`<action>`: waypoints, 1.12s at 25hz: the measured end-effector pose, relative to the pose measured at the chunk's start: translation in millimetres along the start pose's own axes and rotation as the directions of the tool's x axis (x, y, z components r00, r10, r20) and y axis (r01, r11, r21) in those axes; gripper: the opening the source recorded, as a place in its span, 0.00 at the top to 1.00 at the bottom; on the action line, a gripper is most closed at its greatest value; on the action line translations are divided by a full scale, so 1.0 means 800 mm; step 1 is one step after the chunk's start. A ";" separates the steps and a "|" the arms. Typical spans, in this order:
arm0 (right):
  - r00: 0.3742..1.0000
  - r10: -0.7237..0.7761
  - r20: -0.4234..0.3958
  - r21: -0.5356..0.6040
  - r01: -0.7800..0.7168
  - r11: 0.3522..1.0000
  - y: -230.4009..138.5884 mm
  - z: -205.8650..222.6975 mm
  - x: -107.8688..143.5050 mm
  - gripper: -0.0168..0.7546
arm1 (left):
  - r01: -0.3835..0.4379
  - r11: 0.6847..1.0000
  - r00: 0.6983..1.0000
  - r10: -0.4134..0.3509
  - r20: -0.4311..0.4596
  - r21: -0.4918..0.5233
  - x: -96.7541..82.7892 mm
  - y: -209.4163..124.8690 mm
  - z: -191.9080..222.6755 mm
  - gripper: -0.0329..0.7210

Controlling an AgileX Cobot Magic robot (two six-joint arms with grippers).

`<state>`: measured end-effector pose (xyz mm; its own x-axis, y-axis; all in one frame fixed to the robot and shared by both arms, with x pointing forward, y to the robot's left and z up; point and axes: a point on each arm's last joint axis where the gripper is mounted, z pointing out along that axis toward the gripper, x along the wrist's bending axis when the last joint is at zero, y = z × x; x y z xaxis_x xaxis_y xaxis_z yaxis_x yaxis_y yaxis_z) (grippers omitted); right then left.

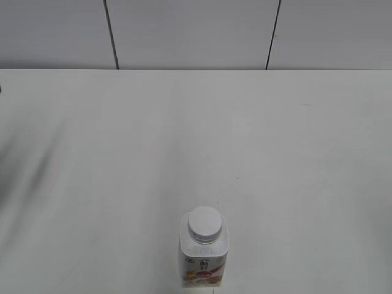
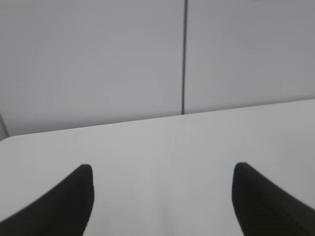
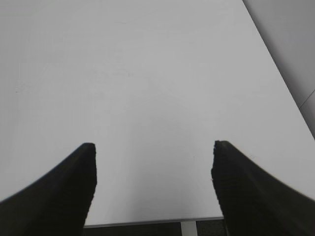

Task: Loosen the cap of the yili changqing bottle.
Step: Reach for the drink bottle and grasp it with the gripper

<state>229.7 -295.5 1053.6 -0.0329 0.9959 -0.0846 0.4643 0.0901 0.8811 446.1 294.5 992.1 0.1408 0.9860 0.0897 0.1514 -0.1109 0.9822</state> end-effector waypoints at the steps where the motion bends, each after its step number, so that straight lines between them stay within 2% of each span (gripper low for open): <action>1: 1.000 0.000 0.000 0.000 0.000 1.000 0.000 0.000 0.000 0.23 | -0.006 1.000 0.999 0.006 0.042 0.003 -0.004 -0.005 0.006 0.25; 4: 1.000 0.000 0.000 0.000 0.000 1.000 0.000 0.000 0.000 0.23 | -0.023 0.997 0.984 0.010 0.180 0.072 -0.017 -0.019 0.029 0.25; 7: 1.000 0.000 0.000 0.000 0.000 1.000 0.000 0.000 0.000 0.23 | -0.023 0.990 0.944 -0.023 0.330 0.136 -0.031 -0.036 0.051 0.25; 11: 1.000 0.000 0.000 0.000 0.000 1.000 0.000 0.000 0.000 0.23 | -0.047 0.988 0.845 -0.039 0.533 0.148 -0.051 -0.053 0.067 0.27; 17: 1.000 0.000 0.000 0.000 0.000 1.000 0.000 0.000 0.000 0.23 | -0.012 0.990 0.695 -0.095 0.713 0.144 -0.073 -0.071 0.068 0.38; 20: 1.000 0.000 0.000 0.000 0.000 1.000 0.000 0.000 0.000 0.23 | -0.067 0.989 0.608 -0.062 0.791 0.129 -0.081 -0.075 0.061 0.38; 22: 1.000 0.000 0.000 0.000 0.000 1.000 0.000 0.000 0.000 0.23 | -0.116 0.987 0.560 -0.031 0.828 0.115 -0.086 -0.079 0.056 0.39; 26: 1.000 0.000 0.000 0.000 0.000 1.000 0.000 0.000 0.000 0.23 | -0.267 0.963 0.505 0.097 0.857 0.048 -0.094 -0.088 0.053 0.39; 28: 1.000 0.000 0.000 0.000 0.000 1.000 0.000 0.000 0.000 0.23 | -0.288 0.957 0.482 0.118 0.868 0.030 -0.096 -0.089 0.051 0.39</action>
<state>229.7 -295.5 1053.6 -0.0329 0.9959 -0.0846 0.4643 0.0901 0.8811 464.7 221.3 908.1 0.9353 0.3536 0.0157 0.1334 -0.3934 0.9096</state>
